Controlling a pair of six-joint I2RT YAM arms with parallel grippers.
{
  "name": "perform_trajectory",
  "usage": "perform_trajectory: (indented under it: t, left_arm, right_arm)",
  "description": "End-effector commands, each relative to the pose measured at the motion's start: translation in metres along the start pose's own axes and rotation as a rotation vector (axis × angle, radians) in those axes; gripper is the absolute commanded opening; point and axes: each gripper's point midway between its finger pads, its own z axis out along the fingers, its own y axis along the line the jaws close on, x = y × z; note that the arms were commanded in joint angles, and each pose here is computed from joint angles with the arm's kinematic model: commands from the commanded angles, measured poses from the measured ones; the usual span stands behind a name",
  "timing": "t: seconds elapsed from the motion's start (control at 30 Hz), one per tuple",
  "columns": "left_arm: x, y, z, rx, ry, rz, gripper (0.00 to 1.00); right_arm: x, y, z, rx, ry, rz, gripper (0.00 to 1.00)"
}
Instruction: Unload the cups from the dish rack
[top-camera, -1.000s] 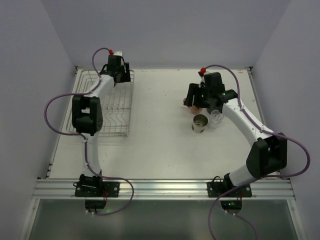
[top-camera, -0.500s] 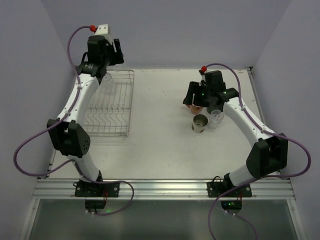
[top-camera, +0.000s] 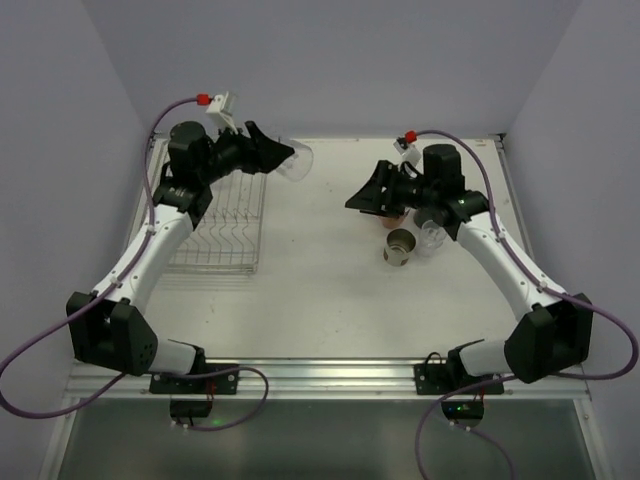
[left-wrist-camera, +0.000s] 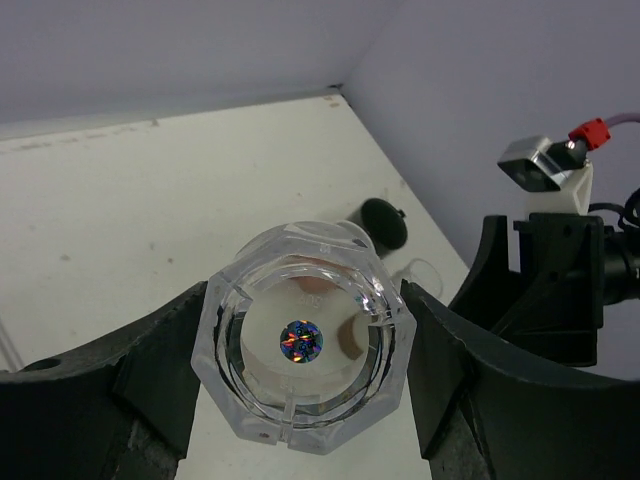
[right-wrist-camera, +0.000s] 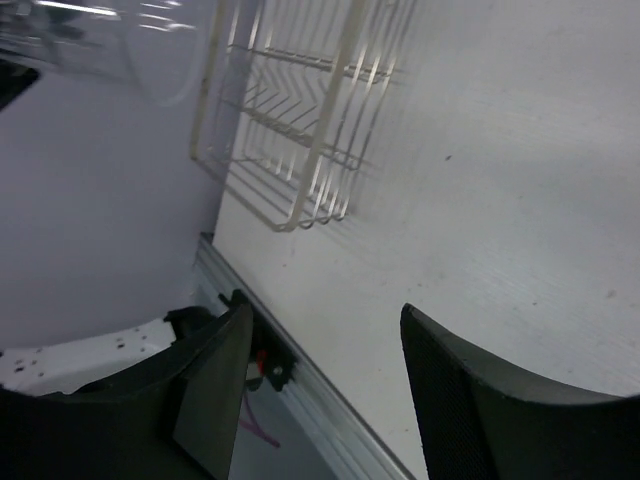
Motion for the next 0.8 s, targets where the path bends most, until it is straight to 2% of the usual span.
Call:
perform_trajectory:
  t: [0.0, 0.17, 0.4, 0.57, 0.77]
  left_arm:
    - [-0.01, -0.063, -0.015, 0.303, -0.061, -0.021, 0.0]
    - [0.022, -0.072, -0.018, 0.379, -0.012, -0.086, 0.0]
    - [0.042, -0.083, -0.017, 0.446, 0.008, -0.136, 0.0]
    - [0.05, -0.091, -0.017, 0.474, 0.019, -0.153, 0.0]
    - [0.059, -0.094, -0.015, 0.484, 0.038, -0.183, 0.0]
  right_arm:
    - [0.002, 0.065, -0.029, -0.317, -0.008, 0.008, 0.63]
    - [0.019, 0.082, -0.042, -0.506, 0.002, 0.048, 0.61]
    - [0.038, 0.079, -0.042, -0.624, 0.019, 0.066, 0.59]
    - [0.034, 0.091, -0.048, -0.723, 0.003, 0.037, 0.57]
    - [0.019, 0.102, -0.051, -0.763, -0.028, 0.014, 0.56]
